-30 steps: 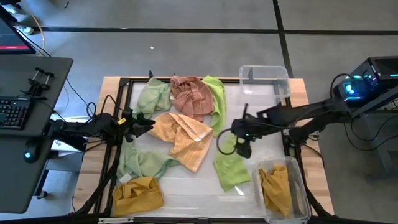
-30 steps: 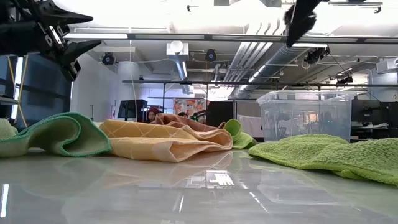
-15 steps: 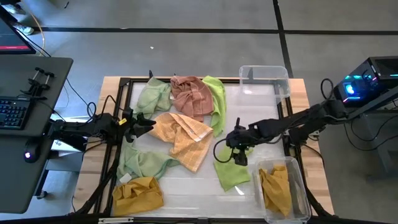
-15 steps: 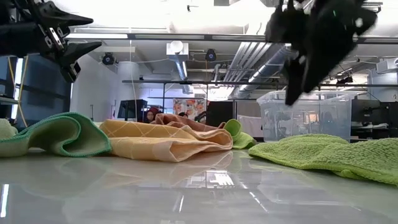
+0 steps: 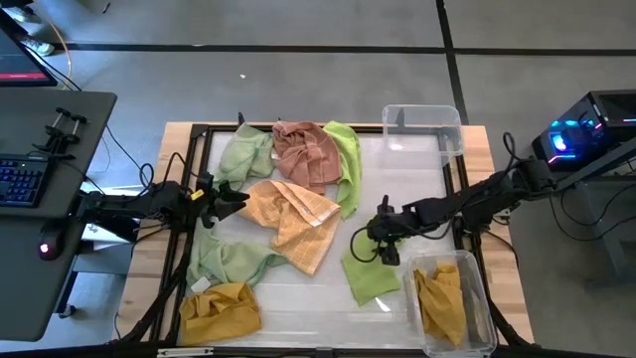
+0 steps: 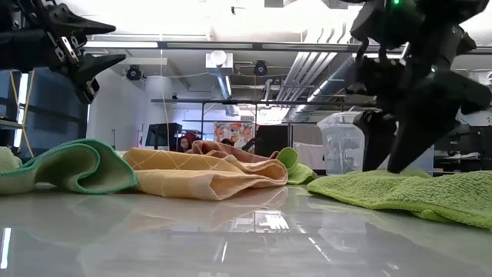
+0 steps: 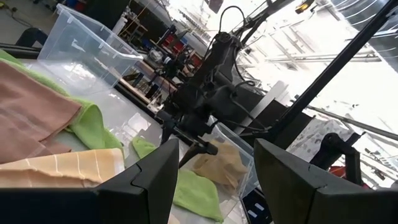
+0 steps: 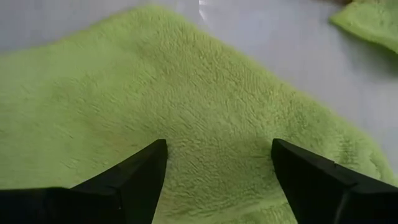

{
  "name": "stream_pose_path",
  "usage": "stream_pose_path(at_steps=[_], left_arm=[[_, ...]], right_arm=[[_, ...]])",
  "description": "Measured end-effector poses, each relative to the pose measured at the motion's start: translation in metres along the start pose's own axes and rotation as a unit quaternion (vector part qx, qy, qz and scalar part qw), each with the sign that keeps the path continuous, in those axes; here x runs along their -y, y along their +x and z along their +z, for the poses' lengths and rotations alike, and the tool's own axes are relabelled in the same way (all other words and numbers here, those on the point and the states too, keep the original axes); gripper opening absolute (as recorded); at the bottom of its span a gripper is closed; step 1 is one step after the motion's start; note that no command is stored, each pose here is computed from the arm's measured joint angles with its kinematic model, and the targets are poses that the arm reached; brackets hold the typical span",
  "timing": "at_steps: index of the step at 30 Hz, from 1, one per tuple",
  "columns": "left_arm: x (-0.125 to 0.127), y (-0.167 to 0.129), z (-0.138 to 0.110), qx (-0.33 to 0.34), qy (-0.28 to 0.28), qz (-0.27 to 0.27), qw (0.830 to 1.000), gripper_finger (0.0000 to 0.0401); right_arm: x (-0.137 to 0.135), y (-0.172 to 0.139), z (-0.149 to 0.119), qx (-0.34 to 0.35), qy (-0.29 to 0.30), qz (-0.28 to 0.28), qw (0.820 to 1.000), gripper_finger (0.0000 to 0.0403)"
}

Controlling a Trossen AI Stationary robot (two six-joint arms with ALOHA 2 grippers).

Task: Sort towels by color in basket
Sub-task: Put the bottom green towel into the top transparent bin

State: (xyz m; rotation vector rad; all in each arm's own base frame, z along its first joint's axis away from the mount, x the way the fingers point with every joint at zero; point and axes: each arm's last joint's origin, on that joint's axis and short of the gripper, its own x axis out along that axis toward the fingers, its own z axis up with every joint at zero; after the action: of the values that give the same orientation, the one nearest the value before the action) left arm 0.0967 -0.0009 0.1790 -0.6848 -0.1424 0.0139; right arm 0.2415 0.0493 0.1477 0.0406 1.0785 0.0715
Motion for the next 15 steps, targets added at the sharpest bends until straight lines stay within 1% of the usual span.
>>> stream_pose_path(at_steps=[9, 12, 15], left_arm=[[0.0, 0.0, 0.0, 0.0, 0.0, 0.0, 1.0, 0.0195], [0.0, 0.0, 0.0, 0.0, 0.0, 0.0, 1.0, 0.0195], [0.0, 0.0, 0.0, 0.0, 0.0, 0.0, 1.0, 0.0195]], right_arm=[[0.003, 0.012, -0.021, 0.014, -0.07, 0.003, 0.997, 0.0209], [0.004, 0.014, -0.029, 0.011, -0.075, 0.003, 0.997, 0.0177], [0.005, 0.015, -0.033, 0.004, -0.057, 0.002, 0.998, 0.0137]])
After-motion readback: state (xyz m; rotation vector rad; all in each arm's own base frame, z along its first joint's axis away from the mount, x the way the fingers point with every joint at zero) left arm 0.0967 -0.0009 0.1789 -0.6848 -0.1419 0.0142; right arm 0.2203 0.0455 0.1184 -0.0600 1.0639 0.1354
